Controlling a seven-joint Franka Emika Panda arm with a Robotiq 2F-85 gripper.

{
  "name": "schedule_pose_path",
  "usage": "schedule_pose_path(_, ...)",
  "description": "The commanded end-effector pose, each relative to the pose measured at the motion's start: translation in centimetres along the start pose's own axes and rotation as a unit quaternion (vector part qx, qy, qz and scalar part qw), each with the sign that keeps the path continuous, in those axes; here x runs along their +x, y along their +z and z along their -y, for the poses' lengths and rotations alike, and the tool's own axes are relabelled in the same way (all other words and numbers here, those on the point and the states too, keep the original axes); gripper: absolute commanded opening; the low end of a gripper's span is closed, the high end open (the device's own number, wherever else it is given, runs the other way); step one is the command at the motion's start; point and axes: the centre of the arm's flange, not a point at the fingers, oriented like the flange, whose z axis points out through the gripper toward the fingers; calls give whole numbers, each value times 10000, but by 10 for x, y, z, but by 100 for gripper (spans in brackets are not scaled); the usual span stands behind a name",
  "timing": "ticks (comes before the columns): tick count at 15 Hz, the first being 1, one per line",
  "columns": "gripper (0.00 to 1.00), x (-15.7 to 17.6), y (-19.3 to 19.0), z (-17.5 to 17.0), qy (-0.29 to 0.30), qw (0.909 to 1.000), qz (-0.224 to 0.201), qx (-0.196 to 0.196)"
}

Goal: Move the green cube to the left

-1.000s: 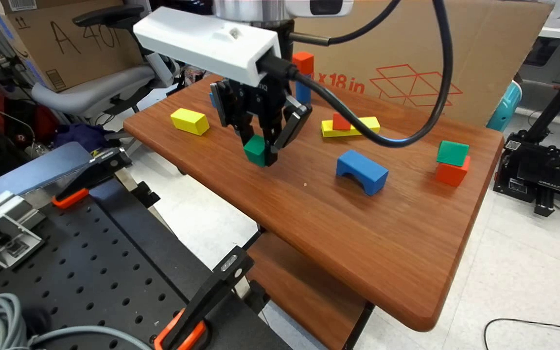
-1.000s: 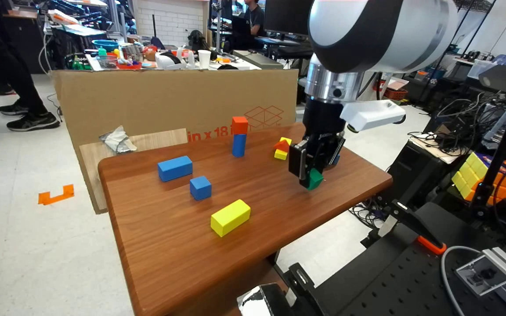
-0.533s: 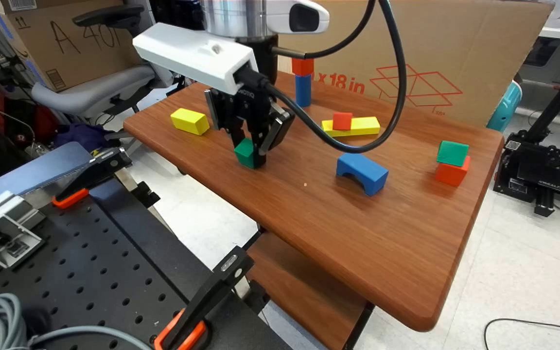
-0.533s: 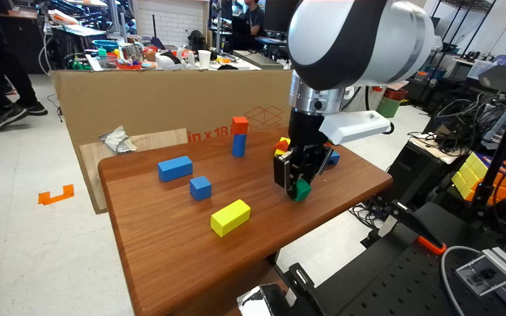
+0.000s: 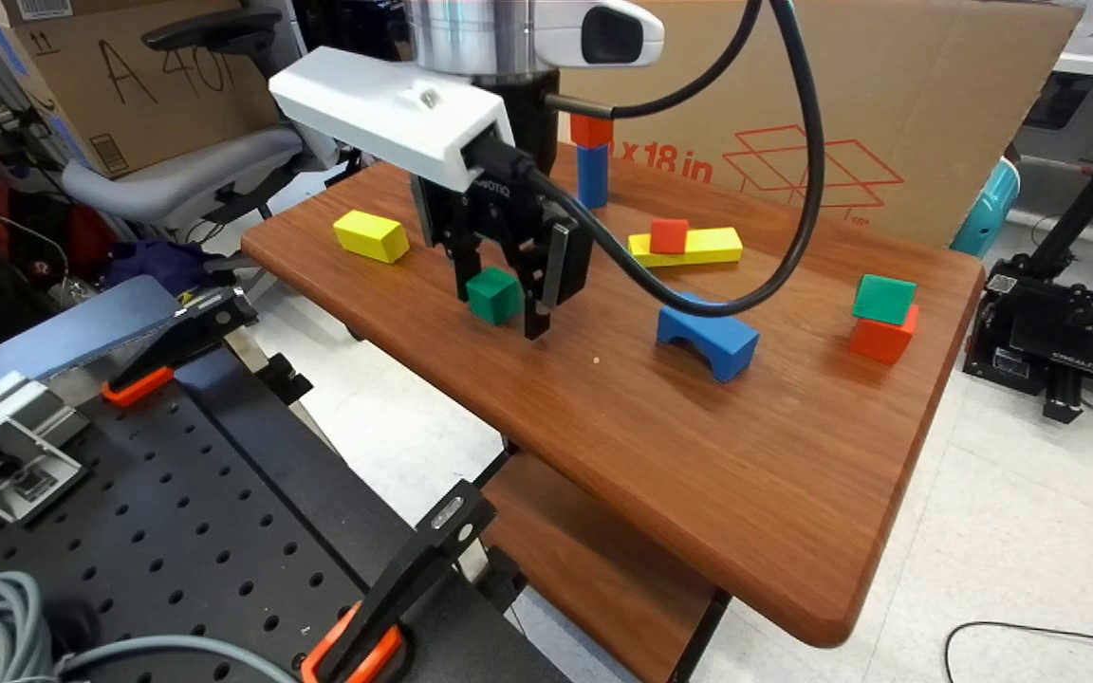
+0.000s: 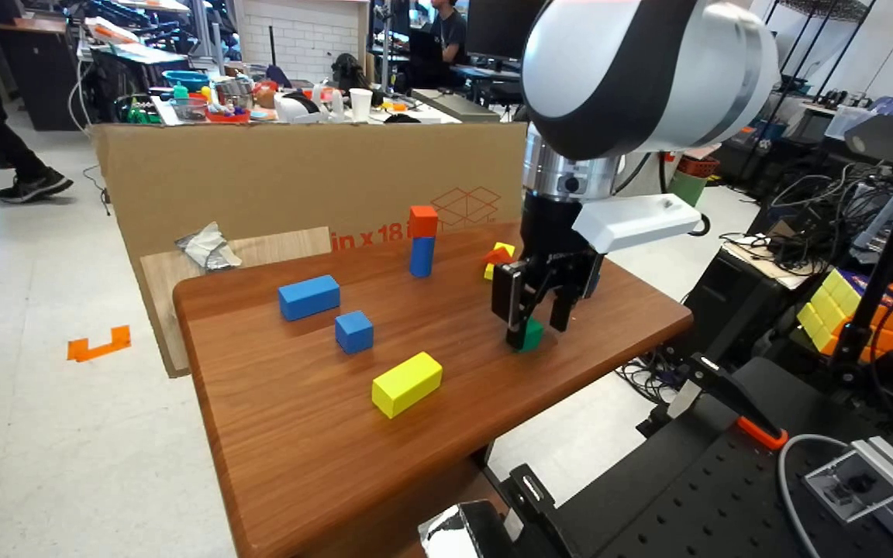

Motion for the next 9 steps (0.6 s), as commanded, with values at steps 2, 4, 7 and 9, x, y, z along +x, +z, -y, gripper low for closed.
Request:
schedule_pose_path(2, 100, -49, -37, -15, -100, 9991, -340, -233)
schedule_pose_path(4, 100, -65, -55, -20, -137, 9982, -489, -321)
schedule_pose_path(7, 100, -81, -76, -27, -103, 9979, -538, -359)
schedule_pose_path(9, 100, -62, -61, -27, -103, 9985, -434, -323)
